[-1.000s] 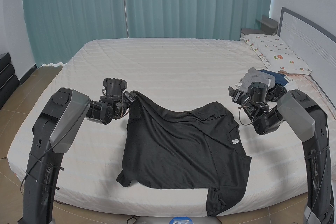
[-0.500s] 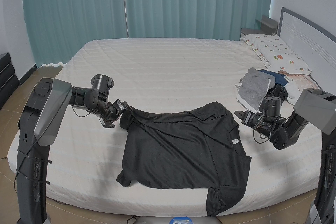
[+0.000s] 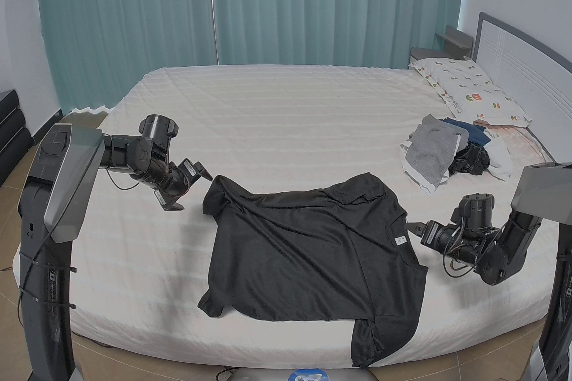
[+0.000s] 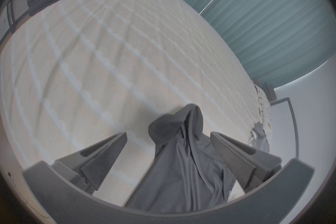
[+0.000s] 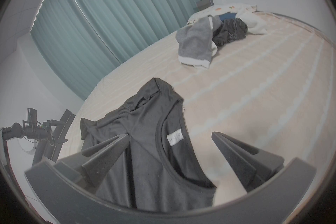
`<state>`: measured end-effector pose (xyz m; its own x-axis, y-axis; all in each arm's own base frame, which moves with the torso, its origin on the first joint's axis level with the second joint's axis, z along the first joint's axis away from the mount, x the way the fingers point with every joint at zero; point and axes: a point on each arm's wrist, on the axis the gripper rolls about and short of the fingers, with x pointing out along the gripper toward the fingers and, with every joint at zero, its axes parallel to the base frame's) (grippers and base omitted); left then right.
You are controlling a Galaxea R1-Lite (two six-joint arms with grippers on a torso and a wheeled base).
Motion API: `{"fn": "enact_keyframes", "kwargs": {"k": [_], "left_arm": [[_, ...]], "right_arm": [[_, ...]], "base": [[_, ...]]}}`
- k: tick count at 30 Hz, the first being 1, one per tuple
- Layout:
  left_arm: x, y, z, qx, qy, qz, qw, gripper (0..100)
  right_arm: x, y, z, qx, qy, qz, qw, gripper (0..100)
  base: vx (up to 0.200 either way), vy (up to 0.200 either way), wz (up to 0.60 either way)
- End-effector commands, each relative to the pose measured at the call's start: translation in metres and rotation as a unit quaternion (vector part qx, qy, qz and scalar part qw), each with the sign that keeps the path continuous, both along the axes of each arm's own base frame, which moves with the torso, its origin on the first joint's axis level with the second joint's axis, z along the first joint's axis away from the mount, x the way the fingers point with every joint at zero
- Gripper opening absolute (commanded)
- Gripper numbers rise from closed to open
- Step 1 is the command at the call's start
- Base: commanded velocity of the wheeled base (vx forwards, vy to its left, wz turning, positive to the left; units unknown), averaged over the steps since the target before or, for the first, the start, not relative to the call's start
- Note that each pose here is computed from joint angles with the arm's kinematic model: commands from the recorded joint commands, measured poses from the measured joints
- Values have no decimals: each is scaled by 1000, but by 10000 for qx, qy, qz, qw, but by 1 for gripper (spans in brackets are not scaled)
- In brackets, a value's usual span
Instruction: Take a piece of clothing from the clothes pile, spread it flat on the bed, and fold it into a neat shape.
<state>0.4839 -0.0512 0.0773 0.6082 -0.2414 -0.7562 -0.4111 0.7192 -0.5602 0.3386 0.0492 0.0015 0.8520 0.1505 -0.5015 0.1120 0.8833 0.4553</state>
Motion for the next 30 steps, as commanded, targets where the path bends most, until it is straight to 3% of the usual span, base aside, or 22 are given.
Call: {"fn": "enact_keyframes", "kwargs": {"k": [1,6,8,13,18,23,30], "left_arm": [[-29,4,23,-361,132,-234,9990,100],[-73,9,15,-621,244,-365,9971,100],[-98,12,-4,-618,182,-357,9973,100],[-138,12,-18,-902,-191,-110,9957,100],[-173,3,-36,-981,-263,-46,9948,100],[-178,2,-45,-1050,-629,-28,9925,100],[-182,4,-67,-954,-482,61,9943,100]], "right_arm": [[-27,-5,-12,250,414,-24,9988,100],[-49,-7,-21,689,809,-121,9943,100],[-53,-15,-26,879,913,-42,9919,100],[-58,-25,-30,941,1071,-147,9897,100],[-64,-25,-35,926,1238,-164,9878,100],[-66,-20,-42,907,1369,-83,9864,100],[-66,-14,-47,885,1447,13,9855,100]], "base": [[0,0,0],[0,0,0],[0,0,0],[0,0,0],[0,0,0],[0,0,0],[0,0,0]]}}
